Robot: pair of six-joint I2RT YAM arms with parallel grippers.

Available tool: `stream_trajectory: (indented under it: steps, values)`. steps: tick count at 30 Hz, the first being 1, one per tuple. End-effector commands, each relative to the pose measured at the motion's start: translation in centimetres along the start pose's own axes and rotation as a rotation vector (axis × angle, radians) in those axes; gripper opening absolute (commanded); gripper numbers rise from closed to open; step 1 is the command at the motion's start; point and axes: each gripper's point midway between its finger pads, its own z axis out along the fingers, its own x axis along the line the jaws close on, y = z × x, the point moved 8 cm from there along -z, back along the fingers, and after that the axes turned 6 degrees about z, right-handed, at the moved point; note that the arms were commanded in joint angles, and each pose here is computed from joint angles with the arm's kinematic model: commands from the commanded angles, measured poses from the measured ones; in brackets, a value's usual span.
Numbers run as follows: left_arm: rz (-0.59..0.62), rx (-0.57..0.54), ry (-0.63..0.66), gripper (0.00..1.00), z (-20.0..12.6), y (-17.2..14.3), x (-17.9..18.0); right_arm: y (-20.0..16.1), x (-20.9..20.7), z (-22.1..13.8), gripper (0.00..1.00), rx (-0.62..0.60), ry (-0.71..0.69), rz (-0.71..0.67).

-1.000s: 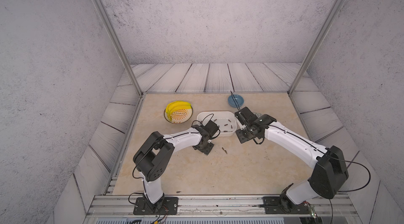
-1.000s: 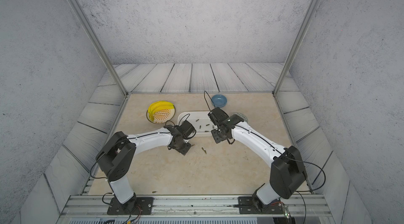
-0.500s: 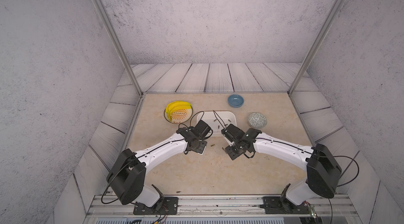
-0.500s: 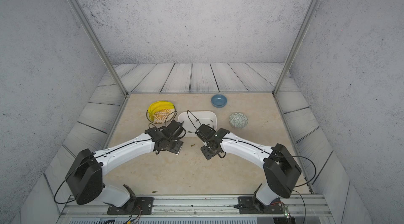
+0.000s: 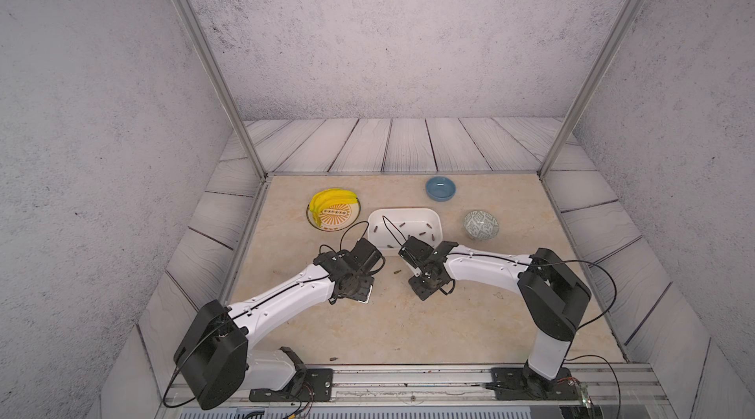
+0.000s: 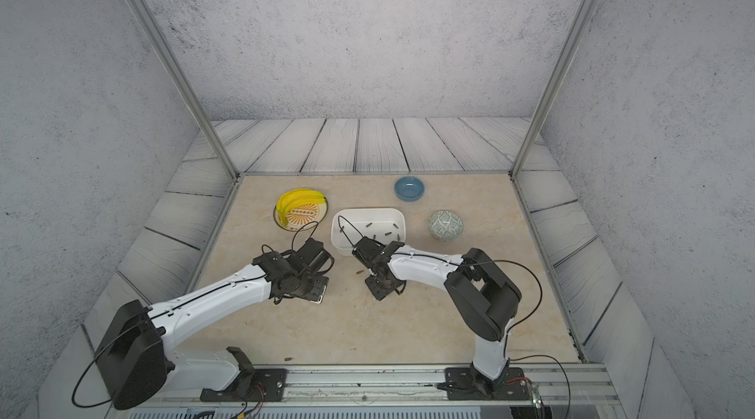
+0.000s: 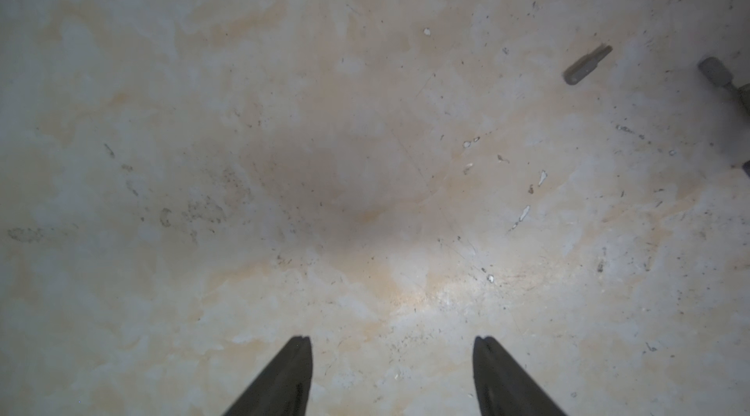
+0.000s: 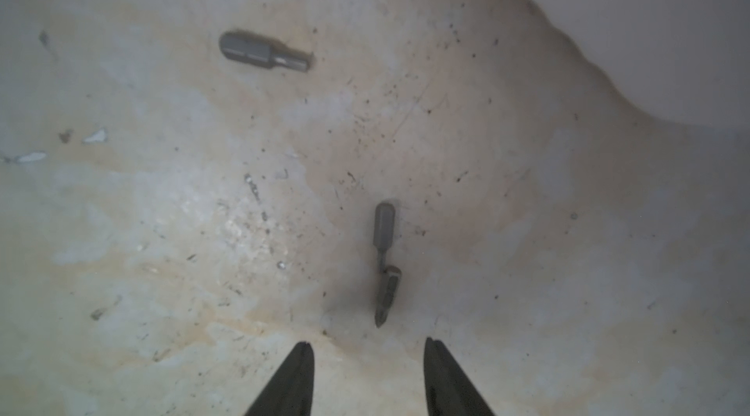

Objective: Put the bit on the desktop into the storage box
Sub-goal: Pick up the screwdriver bit from the center of the board.

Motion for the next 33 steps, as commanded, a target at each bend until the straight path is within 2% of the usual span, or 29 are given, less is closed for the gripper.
stream_trajectory:
  steps: [1,13,33]
  values:
    - [-0.021,0.039,0.021,0.68,0.2,-1.3,0.6,1.0,-0.5,-0.5,0.48,-0.032,-0.010,0.010]
    - [-0.019,0.049,0.019,0.68,0.4,-1.7,0.6,1.8,-1.7,0.9,0.36,0.005,-0.002,0.026]
    - [-0.022,0.046,0.022,0.68,0.3,-1.7,0.7,1.6,-1.3,-0.2,0.36,-0.014,0.018,0.027]
